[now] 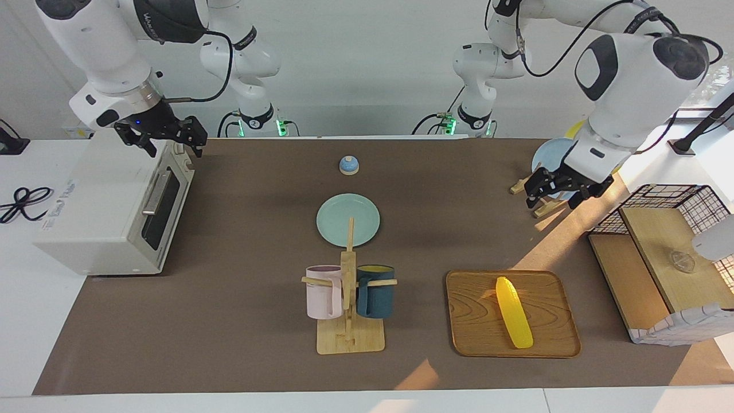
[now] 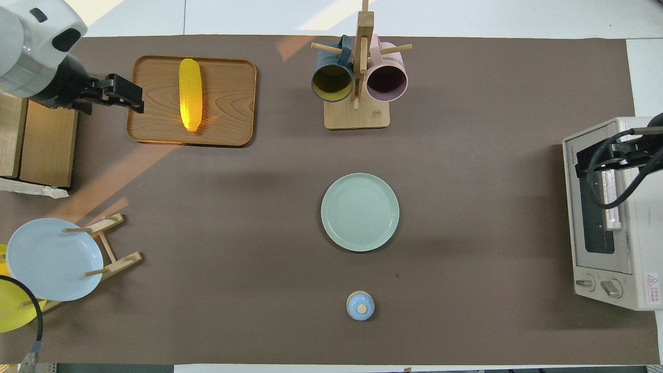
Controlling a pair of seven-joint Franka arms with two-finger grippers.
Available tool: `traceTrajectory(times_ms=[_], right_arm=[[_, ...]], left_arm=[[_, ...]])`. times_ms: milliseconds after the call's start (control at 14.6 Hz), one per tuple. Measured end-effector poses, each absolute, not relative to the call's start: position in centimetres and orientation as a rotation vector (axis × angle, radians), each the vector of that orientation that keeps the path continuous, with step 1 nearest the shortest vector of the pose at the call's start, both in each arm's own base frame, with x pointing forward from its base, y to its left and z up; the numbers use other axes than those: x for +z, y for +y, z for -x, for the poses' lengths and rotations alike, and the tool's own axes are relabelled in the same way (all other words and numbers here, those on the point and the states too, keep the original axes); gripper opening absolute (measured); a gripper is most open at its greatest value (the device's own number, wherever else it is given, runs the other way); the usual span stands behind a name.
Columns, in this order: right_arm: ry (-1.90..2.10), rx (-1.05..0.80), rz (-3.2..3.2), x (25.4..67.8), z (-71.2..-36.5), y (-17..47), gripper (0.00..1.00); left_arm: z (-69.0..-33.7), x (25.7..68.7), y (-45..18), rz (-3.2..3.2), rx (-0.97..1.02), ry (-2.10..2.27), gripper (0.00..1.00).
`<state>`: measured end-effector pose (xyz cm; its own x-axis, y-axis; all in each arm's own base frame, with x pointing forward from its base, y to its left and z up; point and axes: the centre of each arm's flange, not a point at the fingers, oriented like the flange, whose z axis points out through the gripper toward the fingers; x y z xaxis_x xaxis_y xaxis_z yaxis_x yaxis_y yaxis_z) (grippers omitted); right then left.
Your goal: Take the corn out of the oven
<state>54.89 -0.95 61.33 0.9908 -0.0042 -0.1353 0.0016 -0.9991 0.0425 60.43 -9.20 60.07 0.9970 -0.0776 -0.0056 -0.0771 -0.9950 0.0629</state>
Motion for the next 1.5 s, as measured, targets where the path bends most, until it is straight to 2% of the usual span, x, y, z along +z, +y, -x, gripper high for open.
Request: traceTrajectory(times_ms=[205,410,1504], right_arm=[[-0.004,-0.21,-3.092,61.3,-54.9,-1.0,1.0],[-0.004,-0.21,-3.092,61.3,-54.9,-1.0,1.0],[-0.004,-0.21,-3.092,61.3,-54.9,-1.0,1.0]], left_arm=[[-56.7,61.8,-8.6,-3.083,-0.034,-0.109,1.0],[-54.8,61.1,-8.3,-3.087,-0.076,-0.105,1.0],[-54.0,61.0,-8.7,-3.088,-0.104,-0.118,1.0]])
